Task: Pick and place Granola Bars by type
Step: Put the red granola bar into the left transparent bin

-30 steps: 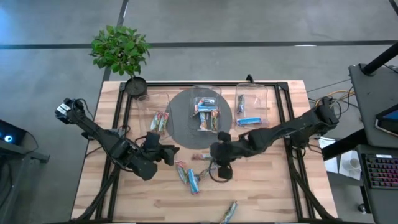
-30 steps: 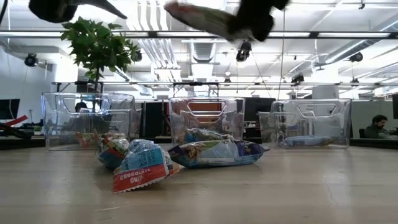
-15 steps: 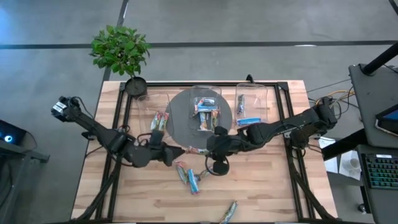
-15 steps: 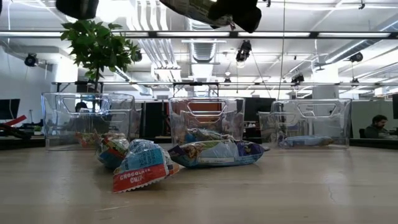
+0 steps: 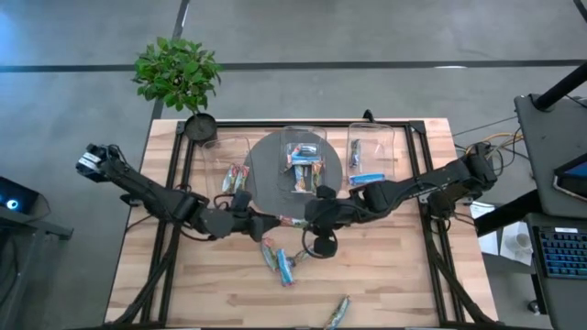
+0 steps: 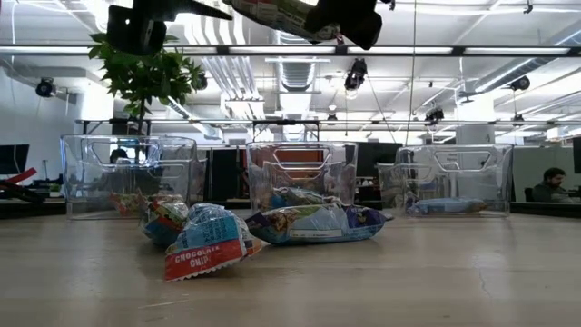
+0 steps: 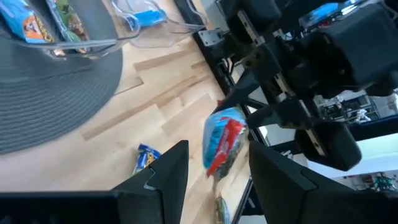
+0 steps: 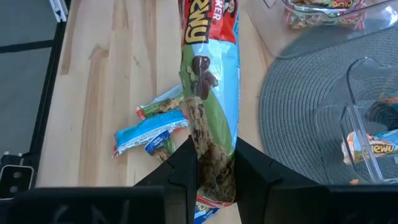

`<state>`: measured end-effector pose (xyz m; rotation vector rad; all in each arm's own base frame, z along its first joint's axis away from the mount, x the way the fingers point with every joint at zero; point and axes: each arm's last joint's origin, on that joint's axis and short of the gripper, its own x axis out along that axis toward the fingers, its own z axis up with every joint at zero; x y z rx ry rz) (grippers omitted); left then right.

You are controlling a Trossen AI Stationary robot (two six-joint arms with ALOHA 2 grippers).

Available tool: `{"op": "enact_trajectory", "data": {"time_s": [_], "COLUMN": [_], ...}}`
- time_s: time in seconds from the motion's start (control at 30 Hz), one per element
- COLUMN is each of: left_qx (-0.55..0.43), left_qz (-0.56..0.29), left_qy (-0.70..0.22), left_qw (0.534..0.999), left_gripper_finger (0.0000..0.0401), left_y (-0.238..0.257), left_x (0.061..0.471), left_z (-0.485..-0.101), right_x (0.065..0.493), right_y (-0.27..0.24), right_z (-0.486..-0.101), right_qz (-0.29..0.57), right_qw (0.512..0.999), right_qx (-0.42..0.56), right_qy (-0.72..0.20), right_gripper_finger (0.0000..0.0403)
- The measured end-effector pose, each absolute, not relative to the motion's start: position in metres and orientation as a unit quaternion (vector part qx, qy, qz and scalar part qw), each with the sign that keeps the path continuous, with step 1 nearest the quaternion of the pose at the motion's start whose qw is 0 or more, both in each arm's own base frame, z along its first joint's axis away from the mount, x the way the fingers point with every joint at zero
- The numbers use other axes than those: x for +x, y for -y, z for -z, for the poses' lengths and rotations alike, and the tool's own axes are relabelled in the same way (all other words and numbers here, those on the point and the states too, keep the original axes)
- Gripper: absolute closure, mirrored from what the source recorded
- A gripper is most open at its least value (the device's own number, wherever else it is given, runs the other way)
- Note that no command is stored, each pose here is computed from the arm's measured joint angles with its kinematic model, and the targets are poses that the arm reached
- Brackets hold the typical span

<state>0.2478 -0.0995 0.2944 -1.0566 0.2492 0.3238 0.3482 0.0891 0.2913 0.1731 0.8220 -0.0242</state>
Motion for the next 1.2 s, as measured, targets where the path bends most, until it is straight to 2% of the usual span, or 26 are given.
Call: {"op": "enact_trajectory", "data": {"time_s": [0.57, 1.2], "left_qx": [-0.498, -0.485], "left_qz": [-0.134, -0.132], "left_qy": [-0.119, -0.124], "left_qw": [0.848, 0.855], "left_gripper_finger": [0.025, 0.0252], "left_y": [0.094, 0.084], "left_x": [0.269, 0.273], "left_z": [-0.286, -0.287], "right_x": [0.352, 0.353], "right_y": [-0.075, -0.074], "right_z": [-0.292, -0.291], "right_qz": [0.023, 0.018], "right_qw": [0.914, 0.914], "right_qx": [0.088, 0.088], "right_qy": [-0.395, -0.397], "right_gripper_finger": [0.0335, 0.0335]}}
